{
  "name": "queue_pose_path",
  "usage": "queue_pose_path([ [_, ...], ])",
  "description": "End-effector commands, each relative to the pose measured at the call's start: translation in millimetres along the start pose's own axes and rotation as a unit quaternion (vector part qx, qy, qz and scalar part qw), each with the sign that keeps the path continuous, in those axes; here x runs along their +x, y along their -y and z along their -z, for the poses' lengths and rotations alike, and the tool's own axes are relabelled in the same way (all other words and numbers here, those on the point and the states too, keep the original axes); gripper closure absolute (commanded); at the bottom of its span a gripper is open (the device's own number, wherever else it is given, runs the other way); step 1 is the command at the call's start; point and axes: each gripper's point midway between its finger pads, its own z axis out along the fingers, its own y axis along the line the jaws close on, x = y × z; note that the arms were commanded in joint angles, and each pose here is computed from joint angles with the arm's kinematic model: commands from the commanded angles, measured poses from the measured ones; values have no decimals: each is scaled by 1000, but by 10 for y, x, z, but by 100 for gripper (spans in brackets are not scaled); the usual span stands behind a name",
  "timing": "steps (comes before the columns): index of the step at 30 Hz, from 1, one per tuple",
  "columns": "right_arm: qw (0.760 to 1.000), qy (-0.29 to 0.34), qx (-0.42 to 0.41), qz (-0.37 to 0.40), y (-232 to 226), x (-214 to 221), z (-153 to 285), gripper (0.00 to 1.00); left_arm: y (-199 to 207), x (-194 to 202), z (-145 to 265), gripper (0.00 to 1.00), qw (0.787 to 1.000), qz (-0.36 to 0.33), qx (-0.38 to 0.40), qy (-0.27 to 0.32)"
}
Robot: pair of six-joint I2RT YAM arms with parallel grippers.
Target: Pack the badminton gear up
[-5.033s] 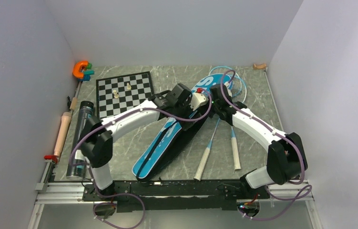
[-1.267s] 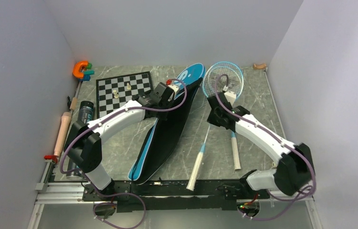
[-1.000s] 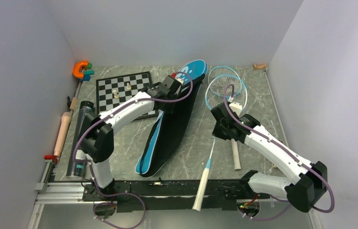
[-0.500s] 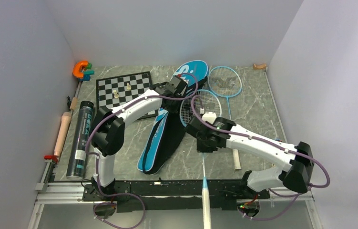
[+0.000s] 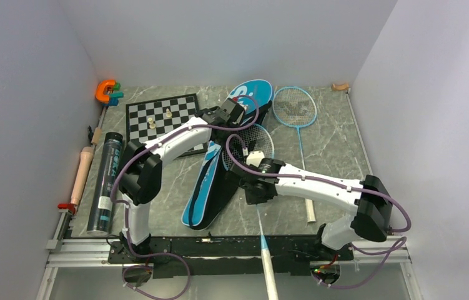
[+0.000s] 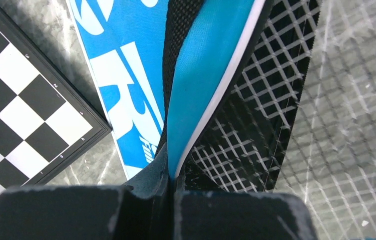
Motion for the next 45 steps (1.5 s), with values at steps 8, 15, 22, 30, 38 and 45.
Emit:
queue_pose_path([
  [8, 986, 146, -64, -51, -368, -760, 9, 100, 354, -192, 585, 100, 992, 5, 124, 37],
  [15, 954, 197, -181, -139, -333, -1221, 96, 100, 430, -175, 694, 100, 986, -2, 161, 37],
  [22, 940, 213, -211, -163, -367, -1511, 115, 100, 470, -159, 789, 100, 980, -6, 193, 38],
  [30, 919, 208, -246, -228, -365, -1655, 54, 100, 477, -158, 885, 100, 975, 3, 218, 42],
  [38, 912, 226, -231, -252, -235, -1798, 35, 100, 522, -137, 927, 100, 971, 2, 234, 41],
  [45, 911, 241, -211, -259, -167, -1873, -110, 100, 608, -143, 1042, 100, 963, -4, 266, 43],
])
